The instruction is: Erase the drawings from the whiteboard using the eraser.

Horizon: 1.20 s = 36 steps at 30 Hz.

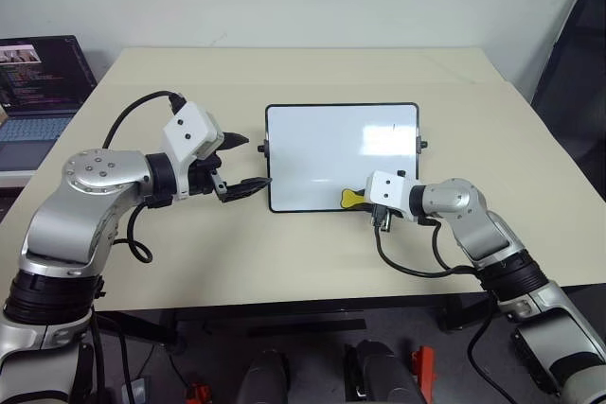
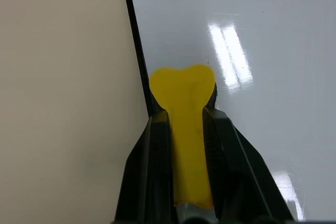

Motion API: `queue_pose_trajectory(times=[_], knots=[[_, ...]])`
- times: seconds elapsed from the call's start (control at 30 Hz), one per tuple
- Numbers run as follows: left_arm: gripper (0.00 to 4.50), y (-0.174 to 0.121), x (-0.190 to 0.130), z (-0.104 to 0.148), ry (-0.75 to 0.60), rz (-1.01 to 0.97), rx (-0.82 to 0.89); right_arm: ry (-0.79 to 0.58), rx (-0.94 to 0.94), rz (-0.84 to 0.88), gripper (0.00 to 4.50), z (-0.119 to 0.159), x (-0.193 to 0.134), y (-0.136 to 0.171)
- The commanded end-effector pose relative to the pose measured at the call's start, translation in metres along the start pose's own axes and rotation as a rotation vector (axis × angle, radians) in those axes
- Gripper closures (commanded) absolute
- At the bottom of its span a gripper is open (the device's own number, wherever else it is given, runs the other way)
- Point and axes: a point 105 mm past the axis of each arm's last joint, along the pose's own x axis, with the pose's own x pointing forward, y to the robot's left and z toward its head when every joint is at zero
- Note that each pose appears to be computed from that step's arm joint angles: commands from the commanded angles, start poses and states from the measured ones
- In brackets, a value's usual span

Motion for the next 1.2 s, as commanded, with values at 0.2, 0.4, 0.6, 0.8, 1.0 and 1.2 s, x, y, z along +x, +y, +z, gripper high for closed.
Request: queue_pose_trajectory(times=[0.2,0.4,0.6,0.8,1.0,1.2], knots=[[0.0,0.008,-0.014,0.009,-0.006,0.042,0.044,-0.035,-0.057,-0.097,4.04,0.028,-0.062,-0.039],[0.0,0.01,-0.022,0.001,0.026,0.053,0.03,0.013,-0.007,-0.189,4.06,0.017,-0.127,-0.062],[0.0,0.01,-0.02,-0.001,0.034,0.028,0.023,0.125,0.029,-0.277,4.1,-0.016,-0.169,-0.081],[0.0,0.008,-0.016,0.004,0.026,0.004,0.033,0.143,0.044,-0.324,4.12,-0.03,-0.191,-0.087],[0.0,0.008,-0.02,0.01,0.005,0.003,0.024,0.146,0.028,-0.323,4.14,-0.033,-0.195,-0.091],[0.0,0.007,-0.02,0.01,0.002,0.006,0.023,0.118,0.016,-0.372,4.14,-0.028,-0.194,-0.102]])
